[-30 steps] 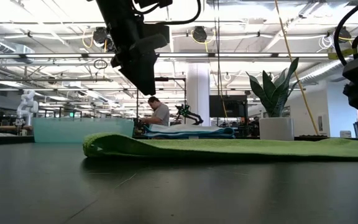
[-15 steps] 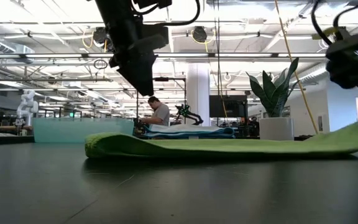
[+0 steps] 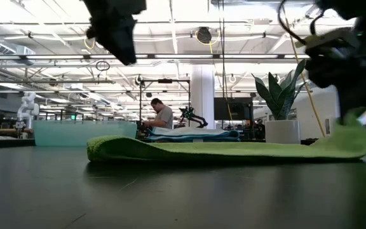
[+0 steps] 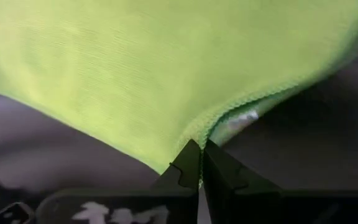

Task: Fold microfiber towels
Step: Fold the green microfiber towel

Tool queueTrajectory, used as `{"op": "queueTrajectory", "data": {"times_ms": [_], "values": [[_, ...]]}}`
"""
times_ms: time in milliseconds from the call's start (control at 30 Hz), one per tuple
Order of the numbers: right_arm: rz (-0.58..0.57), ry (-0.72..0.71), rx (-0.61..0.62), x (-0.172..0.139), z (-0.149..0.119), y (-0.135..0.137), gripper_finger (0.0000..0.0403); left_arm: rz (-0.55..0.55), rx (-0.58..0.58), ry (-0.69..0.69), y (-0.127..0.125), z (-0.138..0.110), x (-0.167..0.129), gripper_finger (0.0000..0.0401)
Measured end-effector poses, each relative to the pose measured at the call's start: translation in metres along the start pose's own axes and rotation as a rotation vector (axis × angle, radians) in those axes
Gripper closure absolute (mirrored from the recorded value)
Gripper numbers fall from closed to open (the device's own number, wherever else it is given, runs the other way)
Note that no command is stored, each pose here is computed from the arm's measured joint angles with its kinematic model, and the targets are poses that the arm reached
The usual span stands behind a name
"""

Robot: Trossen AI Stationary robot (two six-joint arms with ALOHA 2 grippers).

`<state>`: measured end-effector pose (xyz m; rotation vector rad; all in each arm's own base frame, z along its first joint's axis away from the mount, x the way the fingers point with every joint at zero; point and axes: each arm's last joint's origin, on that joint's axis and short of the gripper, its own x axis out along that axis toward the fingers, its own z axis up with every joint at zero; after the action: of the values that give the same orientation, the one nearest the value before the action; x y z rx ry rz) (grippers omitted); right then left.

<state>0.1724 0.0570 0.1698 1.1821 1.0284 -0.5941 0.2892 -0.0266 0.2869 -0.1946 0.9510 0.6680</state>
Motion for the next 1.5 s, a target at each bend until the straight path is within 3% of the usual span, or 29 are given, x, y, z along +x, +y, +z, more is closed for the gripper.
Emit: {"op": "queueTrajectory", "data": {"times_ms": [200,500,767,1067,1500], "values": [[0.054,0.012,-0.123,0.001,0.022,0.026,0.0403,0.064,-0.019,0.05,-0.001,-0.017,-0.011,0.0249],[0.106,-0.004,-0.382,-0.01,0.052,0.096,0.0403,0.067,-0.063,0.118,-0.013,-0.046,-0.004,0.0249],[0.146,0.141,-0.537,0.024,0.064,0.141,0.0403,0.057,-0.074,0.123,-0.02,-0.057,-0.012,0.0249],[0.343,0.171,-0.726,0.051,0.077,0.204,0.0403,0.195,-0.074,0.209,-0.01,-0.074,-0.021,0.0249],[0.476,0.192,-0.799,0.091,0.083,0.224,0.0403,0.232,-0.095,0.244,-0.007,-0.083,-0.017,0.0249]]}}
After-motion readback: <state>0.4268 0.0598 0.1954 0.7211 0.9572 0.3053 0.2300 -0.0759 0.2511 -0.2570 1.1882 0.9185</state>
